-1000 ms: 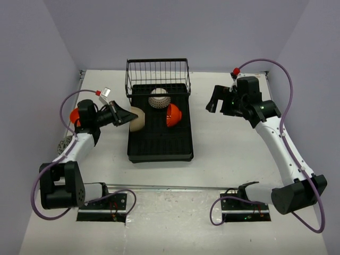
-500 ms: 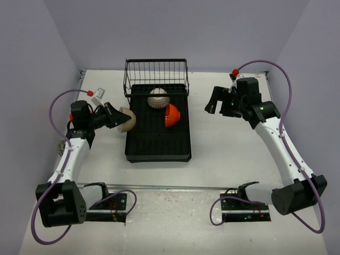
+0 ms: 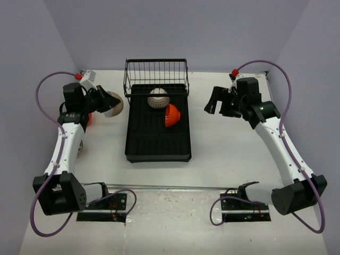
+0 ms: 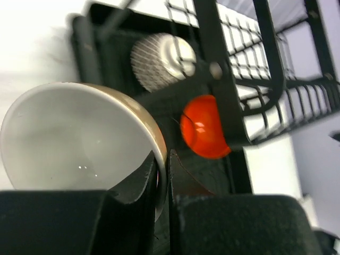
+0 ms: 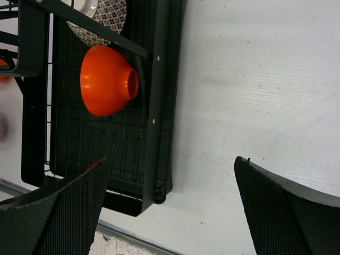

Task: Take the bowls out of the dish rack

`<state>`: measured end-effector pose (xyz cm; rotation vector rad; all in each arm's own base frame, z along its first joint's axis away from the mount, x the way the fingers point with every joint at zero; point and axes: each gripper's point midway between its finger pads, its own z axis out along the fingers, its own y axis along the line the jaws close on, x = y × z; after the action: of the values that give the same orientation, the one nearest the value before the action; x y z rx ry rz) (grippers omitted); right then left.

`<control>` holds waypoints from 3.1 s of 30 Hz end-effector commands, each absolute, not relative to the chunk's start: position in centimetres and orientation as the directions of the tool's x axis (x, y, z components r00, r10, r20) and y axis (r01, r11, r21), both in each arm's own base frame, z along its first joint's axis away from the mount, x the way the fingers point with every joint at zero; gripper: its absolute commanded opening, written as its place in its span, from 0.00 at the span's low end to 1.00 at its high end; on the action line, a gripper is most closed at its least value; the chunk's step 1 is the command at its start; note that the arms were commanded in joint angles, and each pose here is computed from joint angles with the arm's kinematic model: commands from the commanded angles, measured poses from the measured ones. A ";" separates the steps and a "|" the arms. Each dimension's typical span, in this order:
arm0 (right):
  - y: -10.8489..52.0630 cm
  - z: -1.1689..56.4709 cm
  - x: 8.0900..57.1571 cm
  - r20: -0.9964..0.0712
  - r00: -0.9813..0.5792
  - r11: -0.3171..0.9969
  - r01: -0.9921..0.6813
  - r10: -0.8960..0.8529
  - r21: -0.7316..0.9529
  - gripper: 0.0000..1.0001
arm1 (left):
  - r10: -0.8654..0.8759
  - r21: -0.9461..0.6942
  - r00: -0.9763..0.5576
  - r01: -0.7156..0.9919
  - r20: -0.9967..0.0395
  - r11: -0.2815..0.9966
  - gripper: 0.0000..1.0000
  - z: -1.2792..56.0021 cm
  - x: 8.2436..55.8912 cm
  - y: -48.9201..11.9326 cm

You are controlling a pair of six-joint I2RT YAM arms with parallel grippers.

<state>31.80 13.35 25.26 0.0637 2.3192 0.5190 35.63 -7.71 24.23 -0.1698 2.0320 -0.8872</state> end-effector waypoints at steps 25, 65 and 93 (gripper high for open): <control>14.4 29.0 33.2 -0.666 -0.713 0.901 -0.114 0.219 0.418 0.99 | -0.359 0.045 -0.533 -0.602 -0.766 0.797 0.00 17.8 43.2 12.4; 14.0 28.2 32.2 -0.659 -0.712 0.901 -0.089 0.241 0.426 0.99 | -0.407 0.151 -0.636 -0.638 -0.655 0.755 0.03 10.3 44.6 15.1; 14.2 29.1 31.8 -0.675 -0.698 0.892 -0.117 0.238 0.436 0.99 | -0.428 -0.037 -0.536 -0.592 -0.728 0.805 0.47 18.5 44.7 11.9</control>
<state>32.58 14.24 27.45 0.1135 2.3179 0.5777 44.05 12.86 13.44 -0.7695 2.3194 0.3485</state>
